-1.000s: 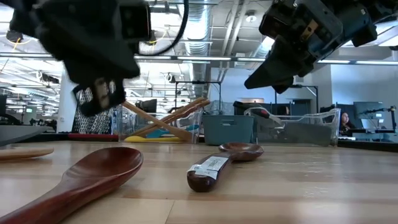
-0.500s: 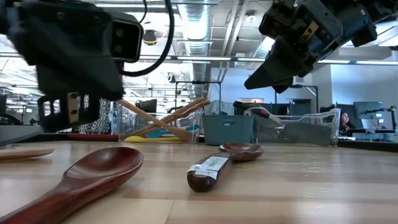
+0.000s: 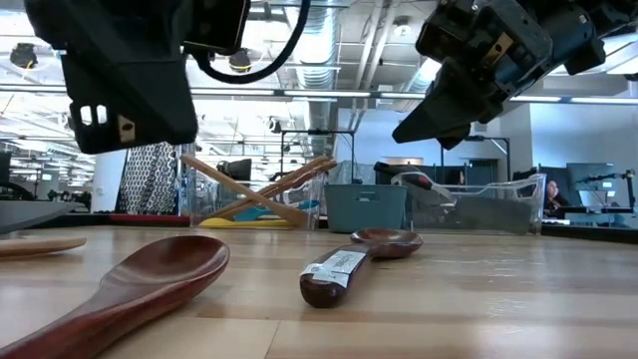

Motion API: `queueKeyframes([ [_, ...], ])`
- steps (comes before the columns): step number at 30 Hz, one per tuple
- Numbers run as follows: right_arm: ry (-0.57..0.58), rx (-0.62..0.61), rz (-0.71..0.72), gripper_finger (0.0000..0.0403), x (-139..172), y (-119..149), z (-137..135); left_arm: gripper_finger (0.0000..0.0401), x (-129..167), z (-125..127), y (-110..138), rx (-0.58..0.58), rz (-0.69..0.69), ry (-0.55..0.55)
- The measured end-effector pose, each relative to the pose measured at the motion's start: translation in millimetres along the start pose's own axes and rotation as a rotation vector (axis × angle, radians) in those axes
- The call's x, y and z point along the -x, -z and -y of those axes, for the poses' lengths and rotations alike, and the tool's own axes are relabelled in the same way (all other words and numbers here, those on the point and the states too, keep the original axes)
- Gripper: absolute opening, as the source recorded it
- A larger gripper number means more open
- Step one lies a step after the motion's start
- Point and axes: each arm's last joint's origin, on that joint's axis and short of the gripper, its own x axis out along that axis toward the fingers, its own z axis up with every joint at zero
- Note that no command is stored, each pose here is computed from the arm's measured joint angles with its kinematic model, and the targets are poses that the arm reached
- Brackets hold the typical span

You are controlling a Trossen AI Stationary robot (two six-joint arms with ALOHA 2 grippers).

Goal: Pick & Place Kitchen Items
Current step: Put the brown serving spoon into the left transparent bin

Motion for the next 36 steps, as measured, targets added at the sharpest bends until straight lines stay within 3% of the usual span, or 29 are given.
queueKeyframes([
  [9,0.0,0.0,-0.001,0.0,0.0,0.2,0.1,0.0001,-44.5,1.1,6.3,-0.037,-0.111,-0.027],
  [26,-0.004,0.004,-0.002,0.0,0.2,0.5,-1.2,0.0001,-46.7,-28.8,-12.8,-0.074,-0.053,-0.185],
  [36,-0.002,0.007,-0.011,0.0,0.2,1.4,-1.0,0.0001,-47.5,-66.0,-43.9,-0.128,-0.014,-0.293],
])
